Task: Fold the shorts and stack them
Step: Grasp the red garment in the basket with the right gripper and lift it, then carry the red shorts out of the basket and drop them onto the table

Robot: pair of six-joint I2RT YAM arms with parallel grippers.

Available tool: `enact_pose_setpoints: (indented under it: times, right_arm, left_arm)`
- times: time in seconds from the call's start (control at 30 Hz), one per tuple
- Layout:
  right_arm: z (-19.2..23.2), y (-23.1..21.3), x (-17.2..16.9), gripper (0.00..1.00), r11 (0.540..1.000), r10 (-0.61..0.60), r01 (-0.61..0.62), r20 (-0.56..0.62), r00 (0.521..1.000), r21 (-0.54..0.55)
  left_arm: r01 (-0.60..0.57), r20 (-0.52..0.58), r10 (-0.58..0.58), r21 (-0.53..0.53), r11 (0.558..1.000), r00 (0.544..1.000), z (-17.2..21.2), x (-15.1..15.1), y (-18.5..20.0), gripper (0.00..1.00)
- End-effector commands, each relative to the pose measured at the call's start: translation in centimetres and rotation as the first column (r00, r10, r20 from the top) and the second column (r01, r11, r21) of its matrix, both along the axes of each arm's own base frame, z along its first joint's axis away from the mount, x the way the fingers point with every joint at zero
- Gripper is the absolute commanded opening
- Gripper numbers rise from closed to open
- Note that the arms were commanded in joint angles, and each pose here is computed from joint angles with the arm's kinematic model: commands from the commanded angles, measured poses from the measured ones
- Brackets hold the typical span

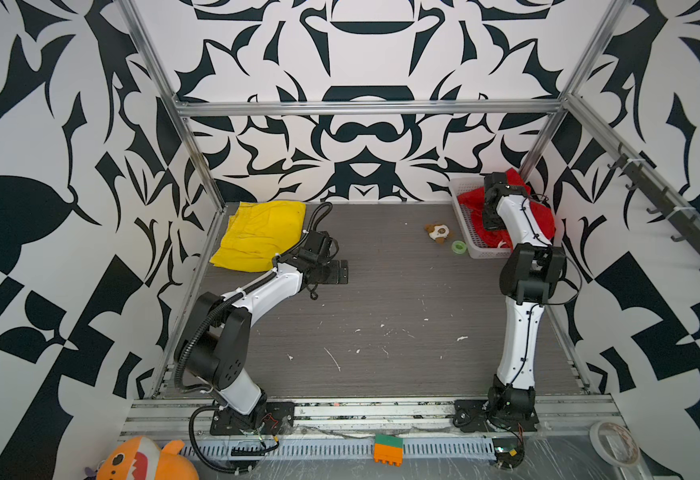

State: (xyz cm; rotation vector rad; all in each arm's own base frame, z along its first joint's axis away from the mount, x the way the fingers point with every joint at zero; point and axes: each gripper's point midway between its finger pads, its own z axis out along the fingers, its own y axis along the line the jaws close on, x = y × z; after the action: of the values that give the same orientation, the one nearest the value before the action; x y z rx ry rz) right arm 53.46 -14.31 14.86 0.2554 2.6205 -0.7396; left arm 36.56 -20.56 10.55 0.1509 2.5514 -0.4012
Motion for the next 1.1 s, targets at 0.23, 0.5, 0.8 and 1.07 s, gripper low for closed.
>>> enact_pose_setpoints:
  times: [0.23, 0.5, 0.8, 1.07]
  right_arm:
    - [17.6, 3.1, -3.5, 0.0, 0.995, 0.011, -0.06, 0.511, 0.859, 0.079]
    - [26.4, 5.9, -6.7, 0.0, 0.99, 0.07, -0.136, 0.725, 0.685, 0.033]
    - [38.0, 13.2, -12.2, 0.0, 0.905, 0.153, -0.423, 0.901, 0.406, 0.037]
    - [46.3, 19.5, -17.9, 0.0, 0.702, 0.148, -0.712, 0.974, 0.17, 0.018]
  left_arm:
    - [-0.022, 0.046, 0.026, -0.074, 0.997, 0.999, 2.7, 0.5, -0.9, 0.99]
    - [-0.012, 0.078, 0.02, -0.102, 0.995, 0.997, 4.2, 0.2, -1.4, 0.99]
    - [0.059, 0.193, -0.02, -0.2, 0.978, 0.981, 7.8, -0.3, -2.4, 0.97]
    - [0.108, 0.313, -0.034, -0.223, 0.969, 0.949, 11.3, -1.3, -1.9, 0.96]
